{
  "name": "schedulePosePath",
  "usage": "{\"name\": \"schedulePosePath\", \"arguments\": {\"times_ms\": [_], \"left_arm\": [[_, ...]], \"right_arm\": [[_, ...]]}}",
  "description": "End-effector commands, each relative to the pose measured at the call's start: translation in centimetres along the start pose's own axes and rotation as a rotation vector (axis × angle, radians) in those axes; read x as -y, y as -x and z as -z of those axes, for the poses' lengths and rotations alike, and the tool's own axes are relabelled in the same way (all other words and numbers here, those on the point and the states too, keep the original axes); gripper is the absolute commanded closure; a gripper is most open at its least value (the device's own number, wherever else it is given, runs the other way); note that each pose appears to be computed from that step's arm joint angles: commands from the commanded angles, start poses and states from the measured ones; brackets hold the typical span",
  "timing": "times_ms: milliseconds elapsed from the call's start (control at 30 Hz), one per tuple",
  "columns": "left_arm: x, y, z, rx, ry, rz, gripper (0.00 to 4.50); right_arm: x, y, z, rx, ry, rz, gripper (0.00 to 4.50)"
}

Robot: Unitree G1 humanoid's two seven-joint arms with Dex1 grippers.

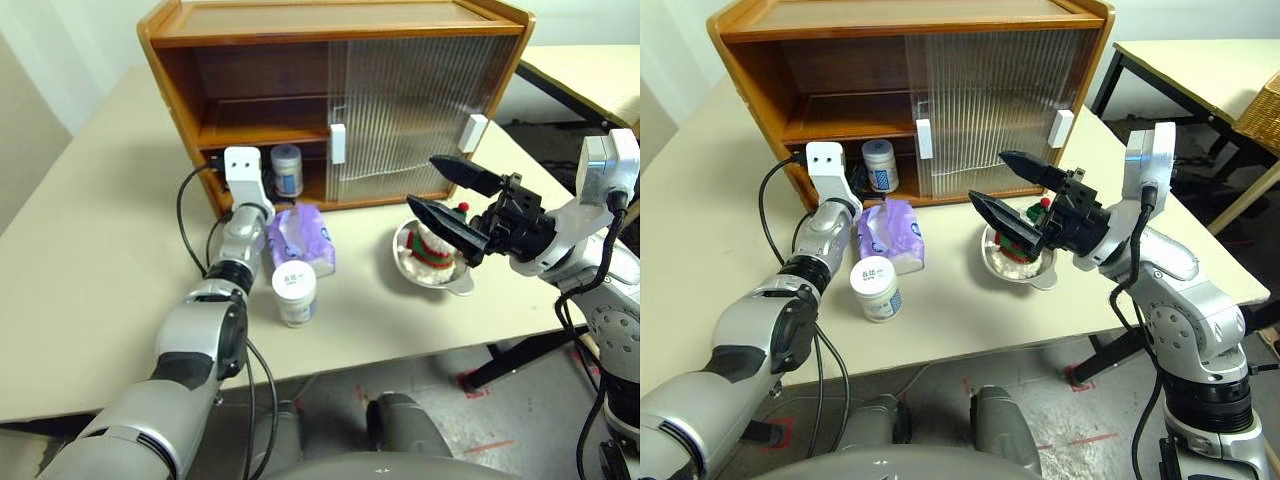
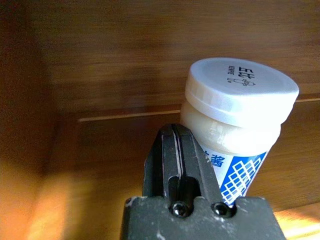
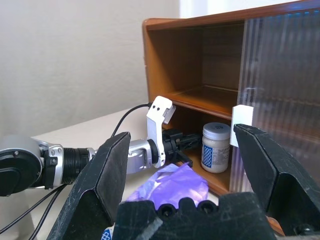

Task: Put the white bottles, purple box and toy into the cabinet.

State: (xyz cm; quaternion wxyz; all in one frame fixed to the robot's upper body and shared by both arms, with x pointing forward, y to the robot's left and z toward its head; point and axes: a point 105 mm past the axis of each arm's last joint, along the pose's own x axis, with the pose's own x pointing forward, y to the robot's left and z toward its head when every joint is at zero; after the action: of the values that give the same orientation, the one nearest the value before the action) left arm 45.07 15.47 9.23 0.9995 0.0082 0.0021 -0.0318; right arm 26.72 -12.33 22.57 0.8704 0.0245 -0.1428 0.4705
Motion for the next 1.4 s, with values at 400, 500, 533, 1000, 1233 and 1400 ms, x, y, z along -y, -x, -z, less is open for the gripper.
{"name": "schedulePosePath", "arguments": {"times_ms": [400,500,533,1000,1233,1400], "left_arm": [[2.9,-0.1,0.9,-0.056,-0.013,0.092,4.46],[3.2,-0.3,0.8,-0.06,-0.017,0.097,4.46],[3.2,-0.3,0.7,-0.061,-0.018,0.098,4.46],[0.8,-0.1,-0.3,0.011,0.03,0.022,4.46],[0.0,0.5,-0.7,0.078,0.039,0.025,4.46],[-0.6,1.1,-0.8,0.111,0.039,0.022,4.46]], "right_arm": [[-0.3,0.1,-0.6,0.005,0.02,-0.001,0.0],[-0.4,0.1,-0.7,0.004,0.023,0.002,0.0],[-0.4,0.1,-0.7,0.004,0.023,0.003,0.0],[-0.3,0.0,-0.4,0.004,0.015,0.002,0.0],[-0.3,-0.3,-0.2,0.008,0.003,-0.015,0.0],[-0.2,-0.5,0.0,0.009,-0.007,-0.029,0.0]]}}
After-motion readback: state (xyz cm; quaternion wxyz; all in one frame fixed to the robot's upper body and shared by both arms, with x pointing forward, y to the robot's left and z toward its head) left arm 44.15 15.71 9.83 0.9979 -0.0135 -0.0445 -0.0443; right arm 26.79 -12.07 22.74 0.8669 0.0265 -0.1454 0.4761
